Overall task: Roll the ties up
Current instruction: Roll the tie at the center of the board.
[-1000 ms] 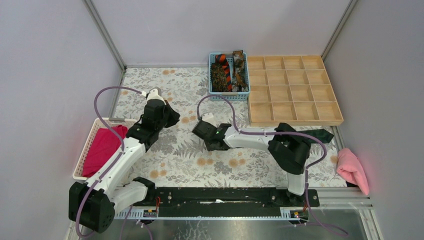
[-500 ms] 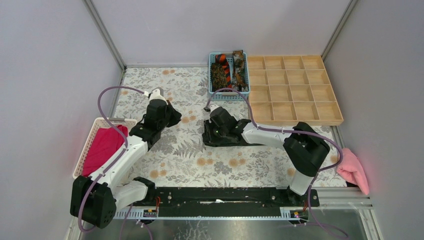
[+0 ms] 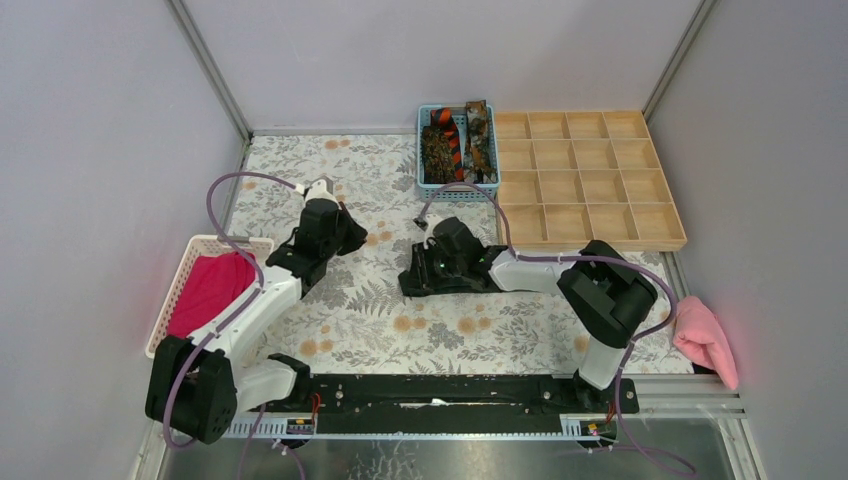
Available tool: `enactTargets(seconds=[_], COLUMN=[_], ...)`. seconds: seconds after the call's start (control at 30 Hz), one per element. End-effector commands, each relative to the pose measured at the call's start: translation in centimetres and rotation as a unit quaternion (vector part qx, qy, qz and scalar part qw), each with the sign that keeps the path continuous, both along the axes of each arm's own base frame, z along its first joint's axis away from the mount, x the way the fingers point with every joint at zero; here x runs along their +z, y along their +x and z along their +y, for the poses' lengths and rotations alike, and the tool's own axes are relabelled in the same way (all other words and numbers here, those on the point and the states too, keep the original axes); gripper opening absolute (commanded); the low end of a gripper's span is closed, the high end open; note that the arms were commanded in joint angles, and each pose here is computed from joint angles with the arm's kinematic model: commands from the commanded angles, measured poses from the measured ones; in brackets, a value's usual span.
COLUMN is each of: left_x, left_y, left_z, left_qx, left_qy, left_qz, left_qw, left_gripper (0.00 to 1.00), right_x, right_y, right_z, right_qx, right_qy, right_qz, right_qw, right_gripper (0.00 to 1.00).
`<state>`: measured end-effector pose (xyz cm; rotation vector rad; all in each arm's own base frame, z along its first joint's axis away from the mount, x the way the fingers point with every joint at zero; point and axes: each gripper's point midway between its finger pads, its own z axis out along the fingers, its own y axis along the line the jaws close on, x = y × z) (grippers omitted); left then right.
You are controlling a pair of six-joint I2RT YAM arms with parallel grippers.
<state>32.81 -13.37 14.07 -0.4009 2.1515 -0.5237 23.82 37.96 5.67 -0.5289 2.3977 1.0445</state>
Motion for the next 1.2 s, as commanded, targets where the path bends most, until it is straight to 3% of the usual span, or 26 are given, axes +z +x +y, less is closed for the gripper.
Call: enactTargets(seconds=[0.0, 0.43, 0.63, 0.8, 0.97, 1.17], left_x=[1.0, 0.5, -0.4, -1.0, -1.4, -3.2], left_y=[1.2, 2.0, 3.2, 2.5, 1.1, 1.2], left_z=[-0.8, -4.4, -8.0, -11.5, -14.3, -14.4], left_qx=[-0.016, -0.084, -0.172, -0.273, -0.377, -0.427], left_qy=[-0.015, -0.054, -0.082, -0.141, -0.209, -0.228], left_qz=[-0.034, -0.054, -0.055, -0.052, -0.044, -0.006], left_qw=[0.999, 0.994, 0.980, 0.950, 0.901, 0.875], left_gripper=[0.00, 0.00, 0.00, 0.00, 0.00, 0.00], right_x=[3.0, 5.3, 5.4, 4.8, 4.5, 4.4], right_y=[0.4, 0.7, 0.8, 0.7, 0.7, 0.8], right_z=[0.3, -0.6, -0.1, -0.2, -0.1, 0.0], right_qx=[0.010, 0.011, 0.025, 0.028, 0.036, 0.037], right_qy=[0.101, 0.163, 0.162, 0.152, 0.149, 0.146], right_qz=[-0.005, -0.004, 0.005, 0.005, 0.007, 0.006], right_qw=[0.995, 0.986, 0.987, 0.988, 0.988, 0.989], right_gripper=[0.27, 0.27, 0.26, 0.26, 0.26, 0.26])
